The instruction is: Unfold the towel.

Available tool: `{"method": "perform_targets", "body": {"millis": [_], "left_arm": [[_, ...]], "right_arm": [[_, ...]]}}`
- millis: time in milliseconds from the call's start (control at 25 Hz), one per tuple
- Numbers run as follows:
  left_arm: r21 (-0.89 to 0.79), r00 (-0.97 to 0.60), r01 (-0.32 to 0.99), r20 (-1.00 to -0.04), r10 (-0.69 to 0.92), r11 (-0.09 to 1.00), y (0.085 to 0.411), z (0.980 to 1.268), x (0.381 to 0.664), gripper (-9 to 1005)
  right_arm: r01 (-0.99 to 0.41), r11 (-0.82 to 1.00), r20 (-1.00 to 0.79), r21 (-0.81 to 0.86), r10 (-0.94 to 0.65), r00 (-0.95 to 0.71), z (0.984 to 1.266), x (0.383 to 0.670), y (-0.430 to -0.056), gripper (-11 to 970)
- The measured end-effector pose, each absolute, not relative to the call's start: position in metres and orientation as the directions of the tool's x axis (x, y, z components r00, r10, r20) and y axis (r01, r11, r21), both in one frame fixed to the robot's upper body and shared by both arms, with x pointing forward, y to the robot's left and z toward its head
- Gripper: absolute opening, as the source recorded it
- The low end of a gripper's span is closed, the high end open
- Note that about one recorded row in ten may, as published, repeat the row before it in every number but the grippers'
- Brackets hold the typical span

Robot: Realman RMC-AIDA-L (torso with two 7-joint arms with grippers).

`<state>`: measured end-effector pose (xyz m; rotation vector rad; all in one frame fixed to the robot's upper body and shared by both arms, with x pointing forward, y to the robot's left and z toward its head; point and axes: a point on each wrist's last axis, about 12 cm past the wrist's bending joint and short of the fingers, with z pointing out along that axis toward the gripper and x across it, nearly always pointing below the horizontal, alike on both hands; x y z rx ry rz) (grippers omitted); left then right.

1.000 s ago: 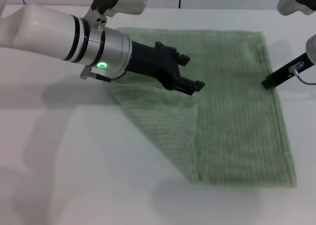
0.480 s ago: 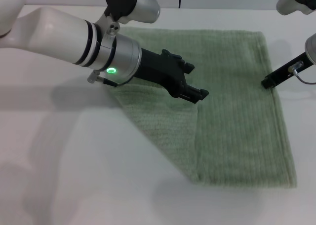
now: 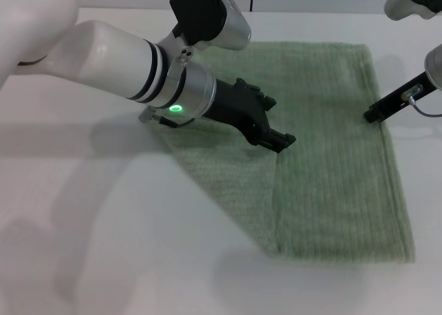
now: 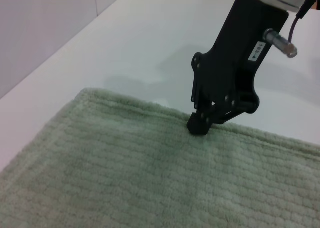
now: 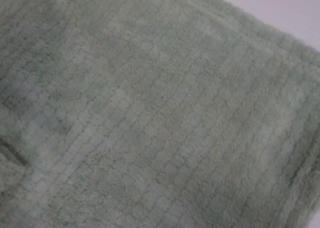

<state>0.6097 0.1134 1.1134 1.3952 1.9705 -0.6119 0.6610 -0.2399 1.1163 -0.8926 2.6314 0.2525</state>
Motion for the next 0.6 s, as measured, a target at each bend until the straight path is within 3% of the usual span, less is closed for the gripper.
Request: {"method": "perform_targets", "body": {"millis": [600], "left_arm": [[-0.023,-0.252,0.941,-0.715,0.652,0.338,0.1127,1.1094,0.6098,741]], "right_arm": [[-0.620,0.782,-0.381,0.055,-0.558,-0.737,1.1162,0.6612,-0.2387,-1]]}}
